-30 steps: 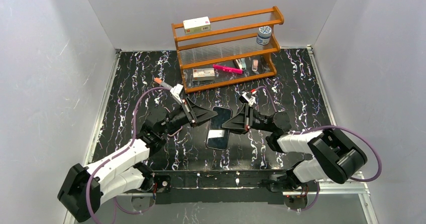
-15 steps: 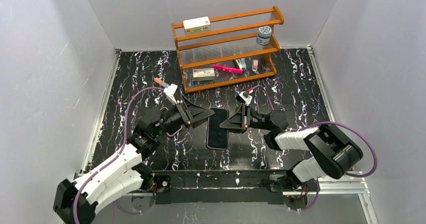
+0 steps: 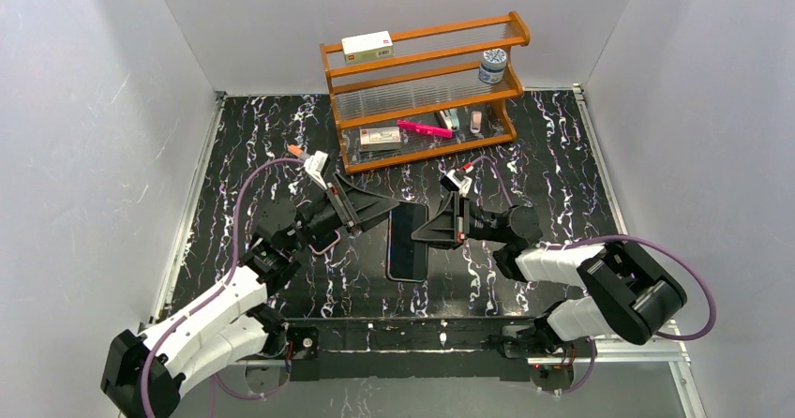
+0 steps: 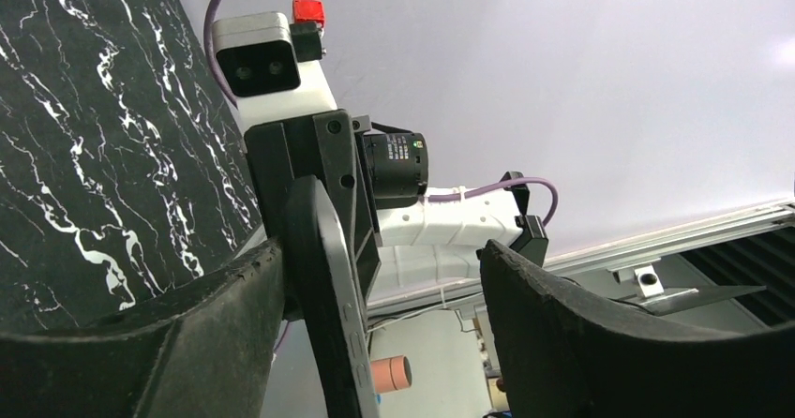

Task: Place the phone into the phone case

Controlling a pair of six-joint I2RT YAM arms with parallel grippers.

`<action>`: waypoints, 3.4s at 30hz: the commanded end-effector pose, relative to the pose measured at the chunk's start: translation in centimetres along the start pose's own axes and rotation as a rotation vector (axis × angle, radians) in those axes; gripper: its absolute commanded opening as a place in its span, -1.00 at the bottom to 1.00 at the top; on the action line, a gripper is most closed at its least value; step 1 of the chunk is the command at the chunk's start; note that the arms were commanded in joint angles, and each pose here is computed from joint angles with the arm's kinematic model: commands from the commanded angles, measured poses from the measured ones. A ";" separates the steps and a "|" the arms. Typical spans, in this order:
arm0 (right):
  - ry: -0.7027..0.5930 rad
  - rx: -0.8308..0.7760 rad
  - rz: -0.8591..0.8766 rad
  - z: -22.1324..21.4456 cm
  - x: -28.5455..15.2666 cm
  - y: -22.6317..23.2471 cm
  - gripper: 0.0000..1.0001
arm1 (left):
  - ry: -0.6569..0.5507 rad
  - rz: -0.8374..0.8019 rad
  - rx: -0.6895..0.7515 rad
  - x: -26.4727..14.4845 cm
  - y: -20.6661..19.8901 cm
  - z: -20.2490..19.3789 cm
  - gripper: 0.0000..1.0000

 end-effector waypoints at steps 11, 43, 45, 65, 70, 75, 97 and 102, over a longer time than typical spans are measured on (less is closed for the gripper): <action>0.113 -0.257 0.247 -2.6 0.8 4.5 -0.62 | -0.065 -0.156 -0.046 -0.1 -1.0 0.5 -1.00; 0.001 -0.144 0.266 -0.2 1.8 4.3 -0.90 | -0.030 0.075 0.035 -1.4 1.3 -0.5 0.30; 0.001 -0.146 0.276 -0.4 1.7 4.6 -0.90 | -0.032 0.073 0.037 -1.3 1.3 -0.4 0.30; -0.015 -0.154 0.187 0.3 2.2 3.3 -0.17 | 0.071 0.282 0.112 -1.6 3.6 -1.0 -1.00; -0.044 -0.189 0.163 0.7 2.6 3.8 -0.78 | 0.074 0.290 0.124 -1.8 2.8 -0.6 -0.81; -0.148 -0.232 0.203 0.9 2.2 5.1 -0.89 | 0.099 0.260 0.116 -2.2 1.4 -0.6 0.01; -0.319 -0.316 0.128 3.2 2.6 5.4 -0.92 | 0.215 0.090 -0.012 -3.8 1.4 -3.8 -0.54; -0.316 -0.319 0.084 3.4 2.6 4.7 -0.72 | 0.237 0.207 0.035 -4.0 3.1 -4.1 -1.00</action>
Point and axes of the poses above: each gripper's point midway between its finger pads, its own x axis out along the fingers, its own y axis along the line the jaws close on, z = x × y, the point moved 6 cm from there along -x, back along the fingers, and after that the axes turned 11 degrees about x, right-handed, at the moved point
